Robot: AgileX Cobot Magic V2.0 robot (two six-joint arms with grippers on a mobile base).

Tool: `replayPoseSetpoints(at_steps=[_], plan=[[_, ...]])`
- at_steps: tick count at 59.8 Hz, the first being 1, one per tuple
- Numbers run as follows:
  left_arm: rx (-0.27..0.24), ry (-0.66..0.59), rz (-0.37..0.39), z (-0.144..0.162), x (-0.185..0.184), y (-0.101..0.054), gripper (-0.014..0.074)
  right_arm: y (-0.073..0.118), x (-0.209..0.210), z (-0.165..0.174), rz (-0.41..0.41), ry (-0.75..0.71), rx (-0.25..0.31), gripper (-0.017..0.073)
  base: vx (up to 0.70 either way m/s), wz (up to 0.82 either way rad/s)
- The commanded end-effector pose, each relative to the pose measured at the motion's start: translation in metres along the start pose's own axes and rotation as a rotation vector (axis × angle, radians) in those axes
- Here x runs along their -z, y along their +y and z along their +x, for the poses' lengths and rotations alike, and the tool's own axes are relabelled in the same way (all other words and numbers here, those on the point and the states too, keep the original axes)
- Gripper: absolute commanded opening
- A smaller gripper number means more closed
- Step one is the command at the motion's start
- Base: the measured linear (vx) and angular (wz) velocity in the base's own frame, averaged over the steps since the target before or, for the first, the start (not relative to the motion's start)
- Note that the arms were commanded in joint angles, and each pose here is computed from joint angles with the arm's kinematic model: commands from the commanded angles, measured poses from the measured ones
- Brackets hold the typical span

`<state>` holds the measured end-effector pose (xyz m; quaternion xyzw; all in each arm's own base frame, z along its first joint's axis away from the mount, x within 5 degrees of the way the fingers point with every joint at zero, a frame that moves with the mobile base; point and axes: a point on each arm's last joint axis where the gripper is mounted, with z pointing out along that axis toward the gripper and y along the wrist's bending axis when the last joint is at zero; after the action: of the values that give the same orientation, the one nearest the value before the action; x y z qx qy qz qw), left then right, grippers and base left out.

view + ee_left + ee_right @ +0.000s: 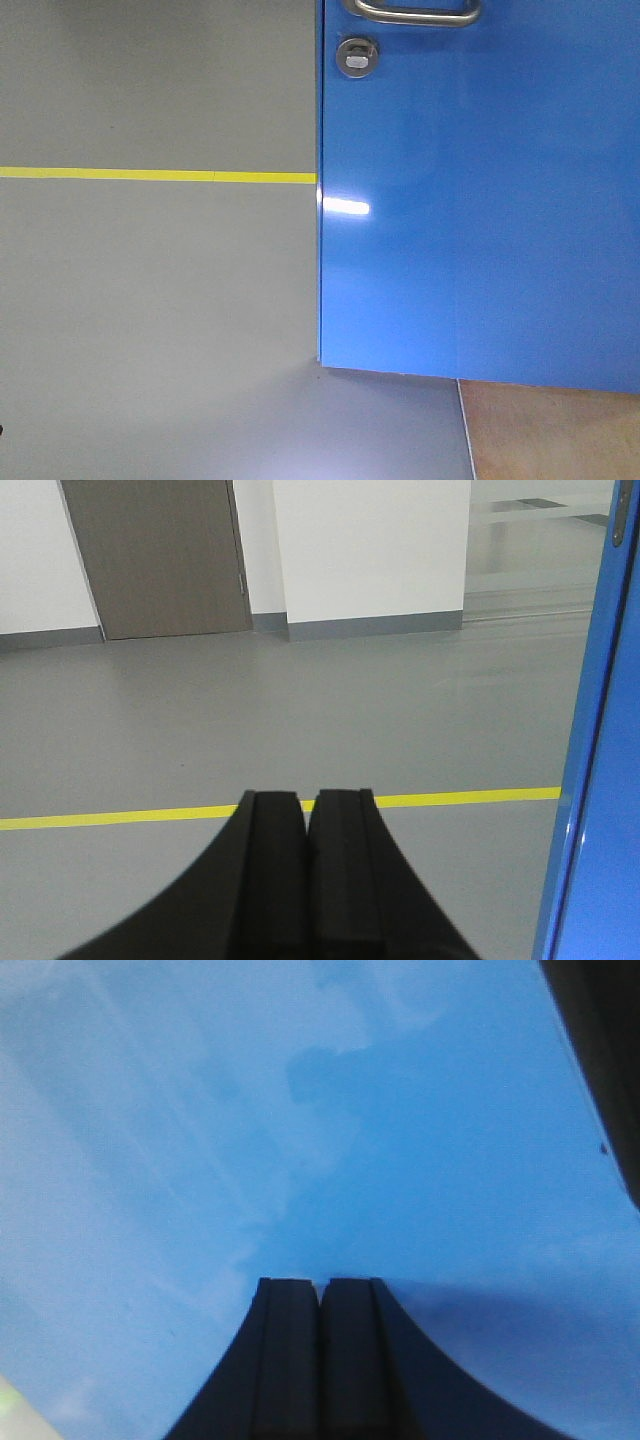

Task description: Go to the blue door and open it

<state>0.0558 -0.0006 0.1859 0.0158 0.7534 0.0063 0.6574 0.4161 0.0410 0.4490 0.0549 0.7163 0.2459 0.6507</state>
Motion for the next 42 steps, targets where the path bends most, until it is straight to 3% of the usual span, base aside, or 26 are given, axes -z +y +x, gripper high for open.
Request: replayPoseSetpoints(at_steps=[1, 4, 8, 12, 27, 36, 42], plan=[[0.002, -0.092, 0.005, -0.006, 0.001, 0.0, 0.007, 0.014, 0.024, -0.028, 0.035, -0.078, 0.233, -0.0008, 0.0, 0.0], [0.002, -0.092, 0.005, -0.006, 0.001, 0.0, 0.007, 0.014, 0.029, -0.031, 0.065, -0.06, 0.367, -0.0008, 0.0, 0.0], [0.002, -0.092, 0.005, -0.006, 0.001, 0.0, 0.007, 0.016, 0.038, -0.035, 0.096, -0.041, 0.503, -0.0008, 0.0, 0.0], [0.002, -0.092, 0.005, -0.006, 0.001, 0.0, 0.007, 0.021, 0.05, -0.043, 0.114, -0.044, 0.585, -0.0008, 0.0, 0.0], [0.002, -0.092, 0.005, -0.006, 0.001, 0.0, 0.007, 0.059, 0.129, -0.085, 0.142, -0.142, 0.755, -0.0008, 0.0, 0.0], [0.002, -0.092, 0.005, -0.006, 0.001, 0.0, 0.007, 0.08, 0.186, -0.098, 0.134, -0.198, 0.77, -0.0008, 0.0, 0.0], [0.002, -0.092, 0.005, -0.006, 0.001, 0.0, 0.007, 0.078, 0.214, -0.082, 0.154, -0.205, 0.787, -0.0008, 0.0, 0.0]])
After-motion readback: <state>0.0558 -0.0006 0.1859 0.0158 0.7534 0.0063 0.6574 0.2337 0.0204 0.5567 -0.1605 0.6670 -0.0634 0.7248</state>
